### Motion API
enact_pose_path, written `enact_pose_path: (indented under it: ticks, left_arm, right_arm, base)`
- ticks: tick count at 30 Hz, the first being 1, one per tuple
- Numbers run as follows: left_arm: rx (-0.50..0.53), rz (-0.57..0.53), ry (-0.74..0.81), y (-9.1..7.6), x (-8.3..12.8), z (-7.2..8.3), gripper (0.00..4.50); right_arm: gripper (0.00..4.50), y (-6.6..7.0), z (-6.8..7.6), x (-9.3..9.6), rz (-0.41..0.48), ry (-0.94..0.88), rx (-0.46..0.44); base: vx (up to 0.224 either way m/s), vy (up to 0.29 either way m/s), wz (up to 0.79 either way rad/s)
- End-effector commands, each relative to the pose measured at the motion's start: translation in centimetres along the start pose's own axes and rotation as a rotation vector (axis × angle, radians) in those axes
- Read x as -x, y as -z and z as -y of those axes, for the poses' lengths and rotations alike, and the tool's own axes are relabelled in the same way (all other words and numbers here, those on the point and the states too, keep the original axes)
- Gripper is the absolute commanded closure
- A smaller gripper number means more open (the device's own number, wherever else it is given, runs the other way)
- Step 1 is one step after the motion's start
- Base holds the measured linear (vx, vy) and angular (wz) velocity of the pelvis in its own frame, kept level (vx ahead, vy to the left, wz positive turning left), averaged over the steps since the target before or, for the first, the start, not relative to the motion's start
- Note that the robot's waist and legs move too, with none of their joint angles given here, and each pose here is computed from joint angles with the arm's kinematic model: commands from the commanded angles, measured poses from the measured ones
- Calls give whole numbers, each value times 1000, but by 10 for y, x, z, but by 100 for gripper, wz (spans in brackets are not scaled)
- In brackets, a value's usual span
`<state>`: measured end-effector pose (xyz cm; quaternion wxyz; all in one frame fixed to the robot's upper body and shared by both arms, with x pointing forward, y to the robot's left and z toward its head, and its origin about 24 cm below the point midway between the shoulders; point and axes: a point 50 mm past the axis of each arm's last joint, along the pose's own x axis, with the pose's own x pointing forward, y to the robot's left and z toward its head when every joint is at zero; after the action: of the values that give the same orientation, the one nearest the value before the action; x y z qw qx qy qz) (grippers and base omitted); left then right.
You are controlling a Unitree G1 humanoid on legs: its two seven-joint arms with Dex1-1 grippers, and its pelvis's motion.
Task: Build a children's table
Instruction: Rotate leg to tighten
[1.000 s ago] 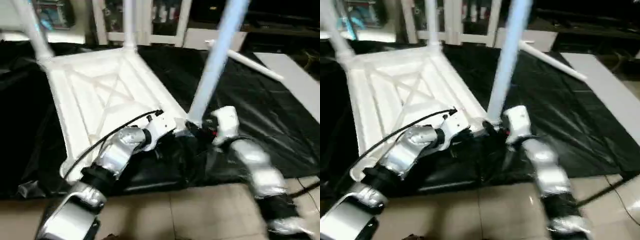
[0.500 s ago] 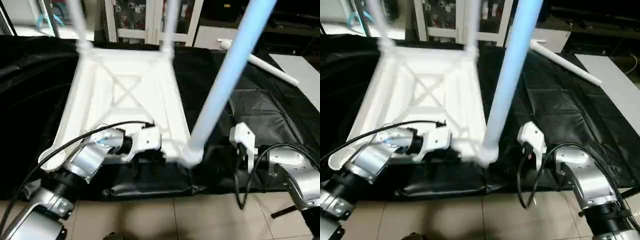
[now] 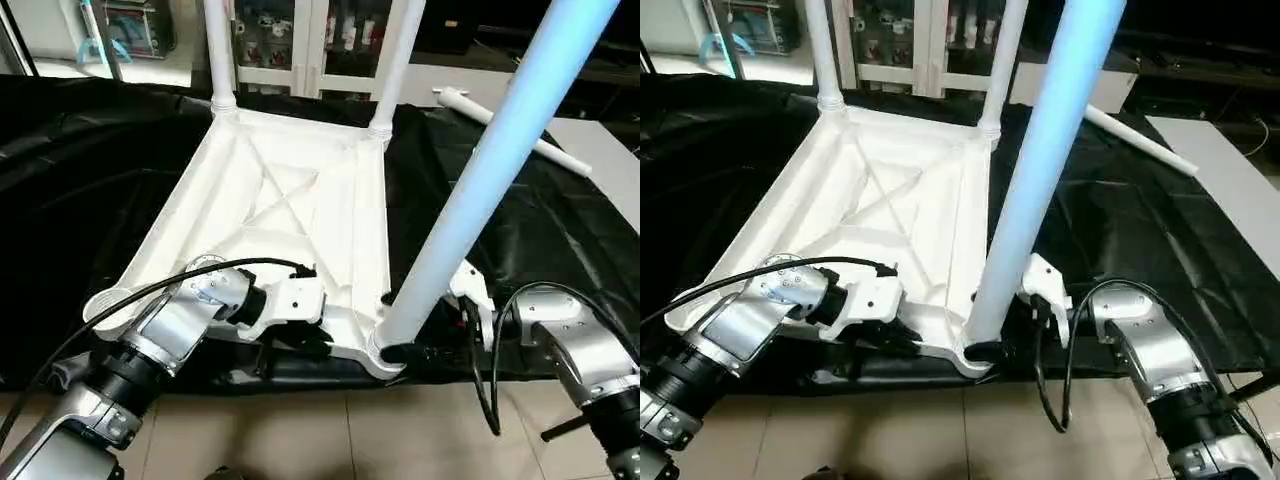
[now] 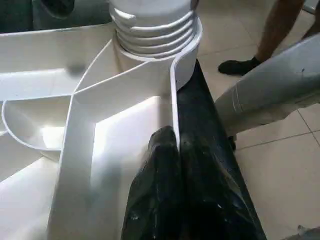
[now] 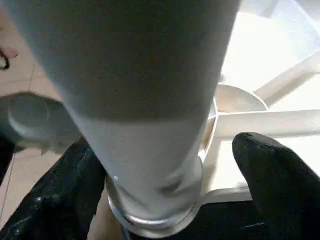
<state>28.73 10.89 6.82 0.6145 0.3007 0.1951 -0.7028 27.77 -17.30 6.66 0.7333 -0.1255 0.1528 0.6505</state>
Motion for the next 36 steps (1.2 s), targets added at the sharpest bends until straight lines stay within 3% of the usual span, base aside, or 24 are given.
enact_pose_path:
  ticks: [1,14,27,32,36]
  left_arm:
    - [57,-100,99,20,-18,16,450]
    - [62,-102,99,20,-19,16,450]
    - [75,-109,80,21,-18,14,450]
    - [175,-48,-113,15,-22,-4,450]
    - [237,-4,-254,10,-28,-16,450]
  right_arm:
    - [64,2,1,-1,-60,-25,28]
    - [173,10,-1,-6,-107,-101,41]
    - [187,13,2,-9,-54,-56,4]
    - [188,16,26,-15,43,253,-110]
    - [188,22,37,-22,77,427,-196]
  base:
    - [0,0,0]
    - [0,0,0]
    - [0,0,0]
    - [0,0,0]
    - [-56,18,-14]
